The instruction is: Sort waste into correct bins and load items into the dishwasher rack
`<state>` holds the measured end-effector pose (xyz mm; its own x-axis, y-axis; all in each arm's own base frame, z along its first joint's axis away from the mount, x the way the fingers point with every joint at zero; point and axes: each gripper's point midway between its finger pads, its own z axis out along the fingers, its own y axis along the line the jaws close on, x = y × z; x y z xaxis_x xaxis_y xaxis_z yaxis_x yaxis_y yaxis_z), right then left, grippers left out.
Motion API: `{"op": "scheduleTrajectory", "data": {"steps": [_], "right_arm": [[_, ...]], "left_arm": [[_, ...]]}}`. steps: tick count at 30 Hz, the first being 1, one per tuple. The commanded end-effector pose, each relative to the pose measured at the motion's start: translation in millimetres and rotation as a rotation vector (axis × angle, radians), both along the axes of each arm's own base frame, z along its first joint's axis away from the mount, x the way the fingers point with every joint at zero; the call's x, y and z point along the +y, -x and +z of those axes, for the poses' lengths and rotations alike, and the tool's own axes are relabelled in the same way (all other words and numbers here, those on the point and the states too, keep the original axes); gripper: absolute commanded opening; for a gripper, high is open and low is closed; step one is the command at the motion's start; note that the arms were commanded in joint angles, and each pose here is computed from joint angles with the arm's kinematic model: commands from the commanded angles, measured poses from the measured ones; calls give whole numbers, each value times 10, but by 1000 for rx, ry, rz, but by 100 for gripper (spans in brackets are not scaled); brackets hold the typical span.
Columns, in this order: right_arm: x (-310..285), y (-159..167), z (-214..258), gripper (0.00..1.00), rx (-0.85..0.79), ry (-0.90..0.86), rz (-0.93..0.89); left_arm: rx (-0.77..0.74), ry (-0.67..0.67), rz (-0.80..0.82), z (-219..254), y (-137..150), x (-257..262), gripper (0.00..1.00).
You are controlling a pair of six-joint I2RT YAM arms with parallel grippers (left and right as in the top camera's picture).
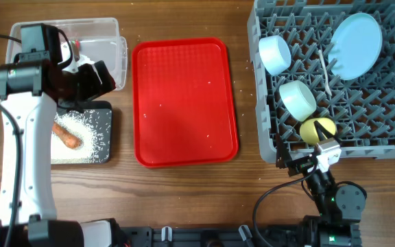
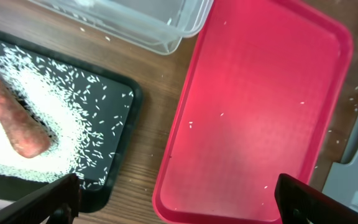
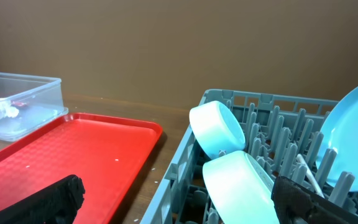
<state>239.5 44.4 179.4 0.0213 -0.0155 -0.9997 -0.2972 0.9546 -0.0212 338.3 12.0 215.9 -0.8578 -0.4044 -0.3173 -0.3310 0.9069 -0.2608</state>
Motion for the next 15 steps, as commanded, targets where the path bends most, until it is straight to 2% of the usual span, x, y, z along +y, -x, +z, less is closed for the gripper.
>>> {"op": "scheduleTrajectory", "data": {"steps": [1,5,7,10,15], "right_arm": [[-1,7,32,100,-11,-15,-2],[-1,7,31,100,-11,-16,-2],[-1,7,32,100,-11,-15,-2],[-1,7,32,100,-11,-15,-2],[-1,7,31,100,-11,-16,-2]], "left_arm": [[-206,-32,-35,574,213,-75,100],[-521,-71,-87,995,401,-244,100],[-684,-80,-104,961,522,-314,100],[-887,-89,-109,671,763,-353,100],[-1012,-95,-103,69,951,-355,100]]}}
